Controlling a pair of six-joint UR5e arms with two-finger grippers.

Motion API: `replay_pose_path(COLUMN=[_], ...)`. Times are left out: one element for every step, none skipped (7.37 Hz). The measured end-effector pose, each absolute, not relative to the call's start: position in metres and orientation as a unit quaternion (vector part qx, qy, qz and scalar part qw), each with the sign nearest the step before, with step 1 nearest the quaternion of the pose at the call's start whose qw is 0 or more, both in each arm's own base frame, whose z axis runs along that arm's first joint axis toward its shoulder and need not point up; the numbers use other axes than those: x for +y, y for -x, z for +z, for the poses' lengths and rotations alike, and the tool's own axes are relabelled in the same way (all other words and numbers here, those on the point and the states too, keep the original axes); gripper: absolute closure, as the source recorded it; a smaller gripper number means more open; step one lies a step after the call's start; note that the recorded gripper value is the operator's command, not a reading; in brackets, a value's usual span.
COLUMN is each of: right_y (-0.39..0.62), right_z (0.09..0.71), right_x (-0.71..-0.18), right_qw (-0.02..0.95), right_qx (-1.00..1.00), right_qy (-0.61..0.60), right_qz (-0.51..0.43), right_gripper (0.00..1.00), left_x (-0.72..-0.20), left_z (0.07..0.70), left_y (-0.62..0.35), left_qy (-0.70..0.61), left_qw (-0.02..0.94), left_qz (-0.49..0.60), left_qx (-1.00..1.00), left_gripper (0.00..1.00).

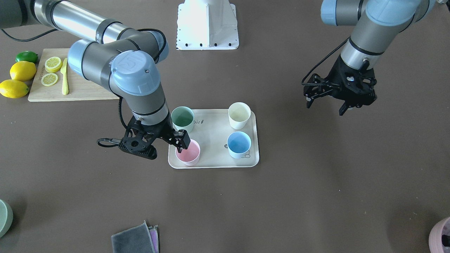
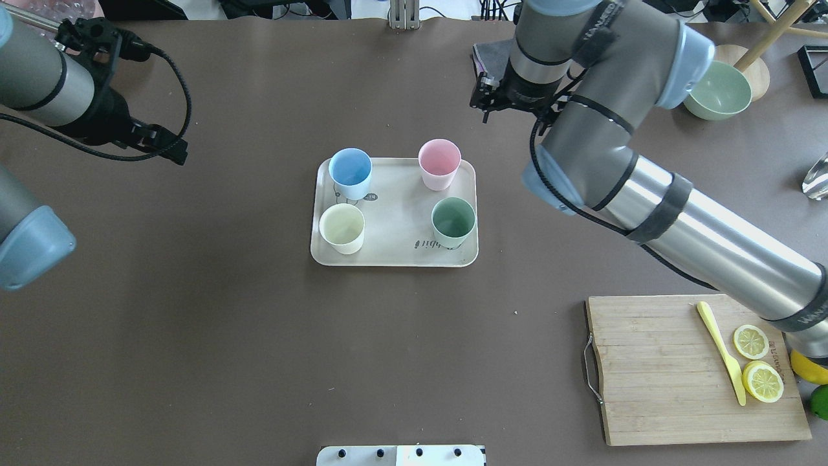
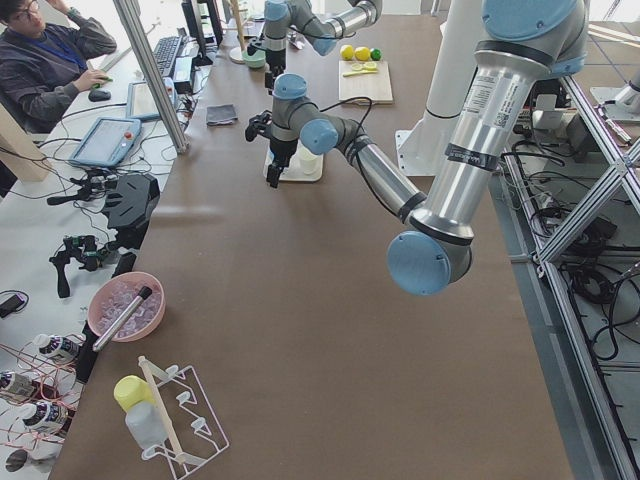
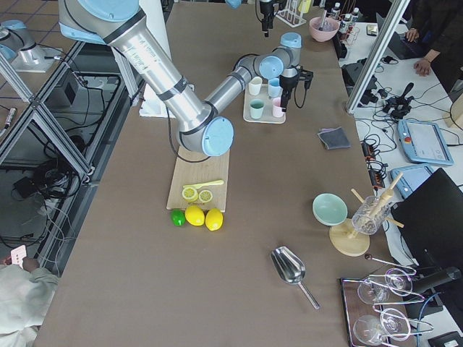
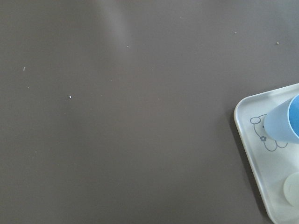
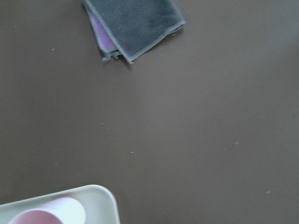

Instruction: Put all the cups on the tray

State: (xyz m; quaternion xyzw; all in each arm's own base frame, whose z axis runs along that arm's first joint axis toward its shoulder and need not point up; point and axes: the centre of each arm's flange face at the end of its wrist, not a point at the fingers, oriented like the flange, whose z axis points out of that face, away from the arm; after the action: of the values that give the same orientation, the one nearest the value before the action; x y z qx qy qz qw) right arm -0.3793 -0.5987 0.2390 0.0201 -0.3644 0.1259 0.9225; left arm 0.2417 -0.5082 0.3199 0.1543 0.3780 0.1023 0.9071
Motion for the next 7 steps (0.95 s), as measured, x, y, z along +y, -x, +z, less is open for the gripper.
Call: replay_pose_path(right_y=[0.312,0.245,0.179,0.121,0.066,0.020,-0.014], right_z=[0.276,0.316,0.360,0.403,0.449,0.495,0.531], right_x=[-0.597,-0.592,-0.582,-0.568,-0.547,-0.518,-0.491], right_qw=[0.929,0.933,0.936,0.938,0.941,0.944,0.946], right_qx=[-0.357,-0.352,-0.345,-0.339,-0.332,-0.321,-0.312], right_qy=[-0.042,-0.056,-0.065,-0.068,-0.065,-0.062,-0.057], right_qz=[0.085,0.047,0.015,-0.009,-0.029,-0.051,-0.068], right_gripper=[0.00,0.00,0.00,0.00,0.00,0.00,0.00], left_x=[-0.508,-0.506,-0.500,-0.489,-0.476,-0.459,-0.442], left_z=[0.351,0.385,0.423,0.461,0.501,0.537,0.564], left_y=[-0.200,-0.151,-0.095,-0.051,-0.015,0.012,0.032], left_qy=[-0.151,-0.139,-0.132,-0.128,-0.121,-0.110,-0.099], left_qw=[0.910,0.909,0.908,0.908,0.910,0.912,0.915], left_qz=[0.114,0.120,0.123,0.135,0.148,0.153,0.143], left_qx=[0.369,0.373,0.379,0.376,0.369,0.364,0.363], left_gripper=[0.02,0.02,0.02,0.02,0.02,0.02,0.02])
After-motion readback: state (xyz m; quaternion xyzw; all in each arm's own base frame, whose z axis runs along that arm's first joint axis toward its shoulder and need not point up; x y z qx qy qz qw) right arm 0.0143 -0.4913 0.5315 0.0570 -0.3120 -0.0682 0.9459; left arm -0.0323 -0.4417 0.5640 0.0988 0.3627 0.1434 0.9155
